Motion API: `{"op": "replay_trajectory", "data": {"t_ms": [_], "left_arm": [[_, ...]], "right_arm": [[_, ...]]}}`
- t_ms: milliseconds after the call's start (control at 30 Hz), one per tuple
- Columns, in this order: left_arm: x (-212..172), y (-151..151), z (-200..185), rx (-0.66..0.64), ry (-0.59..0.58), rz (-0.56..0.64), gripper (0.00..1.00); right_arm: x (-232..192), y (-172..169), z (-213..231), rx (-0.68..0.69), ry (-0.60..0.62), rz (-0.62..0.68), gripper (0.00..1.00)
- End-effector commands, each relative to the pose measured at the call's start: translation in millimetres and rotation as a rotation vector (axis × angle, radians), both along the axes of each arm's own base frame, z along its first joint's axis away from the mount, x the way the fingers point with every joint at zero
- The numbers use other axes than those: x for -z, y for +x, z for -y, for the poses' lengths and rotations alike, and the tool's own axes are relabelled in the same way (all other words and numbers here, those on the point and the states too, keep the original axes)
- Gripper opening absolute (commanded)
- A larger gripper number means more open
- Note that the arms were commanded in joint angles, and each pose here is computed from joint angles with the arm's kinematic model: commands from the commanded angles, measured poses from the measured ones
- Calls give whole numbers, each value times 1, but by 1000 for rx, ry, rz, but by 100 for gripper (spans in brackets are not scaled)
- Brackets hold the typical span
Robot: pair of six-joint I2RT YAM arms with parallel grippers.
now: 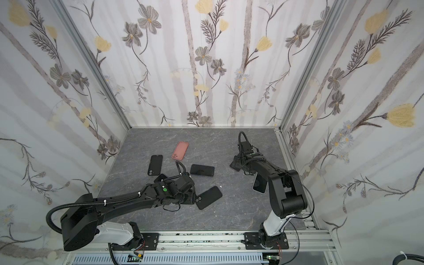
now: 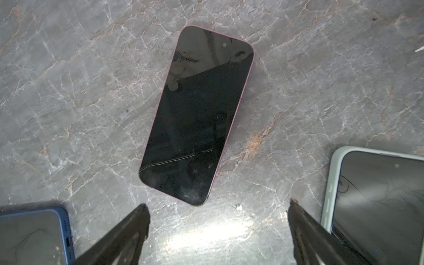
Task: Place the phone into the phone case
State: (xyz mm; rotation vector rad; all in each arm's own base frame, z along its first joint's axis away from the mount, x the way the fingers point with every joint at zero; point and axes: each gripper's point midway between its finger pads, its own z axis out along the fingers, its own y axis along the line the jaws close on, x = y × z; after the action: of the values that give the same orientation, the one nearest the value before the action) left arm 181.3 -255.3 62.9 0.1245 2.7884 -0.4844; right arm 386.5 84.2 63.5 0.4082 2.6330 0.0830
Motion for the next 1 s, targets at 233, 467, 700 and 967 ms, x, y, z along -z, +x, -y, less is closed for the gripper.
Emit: {"op": "replay_trajectory", "data": {"t_ms": [233,467,700,967], "left_arm": [[31,-3,6,3,45,-91,32],[40,10,12,14,61,-107,26],[48,24,11,-4,66,-106,20],[50,47,9,2,123,-73,12]], "right_arm": [[3,14,-4,40,16,15,93],[6,9,-1,31,-1,-1,93],[6,4,2,28,-19,-5,93],[4,3,6,30,-29,-2,93]]}}
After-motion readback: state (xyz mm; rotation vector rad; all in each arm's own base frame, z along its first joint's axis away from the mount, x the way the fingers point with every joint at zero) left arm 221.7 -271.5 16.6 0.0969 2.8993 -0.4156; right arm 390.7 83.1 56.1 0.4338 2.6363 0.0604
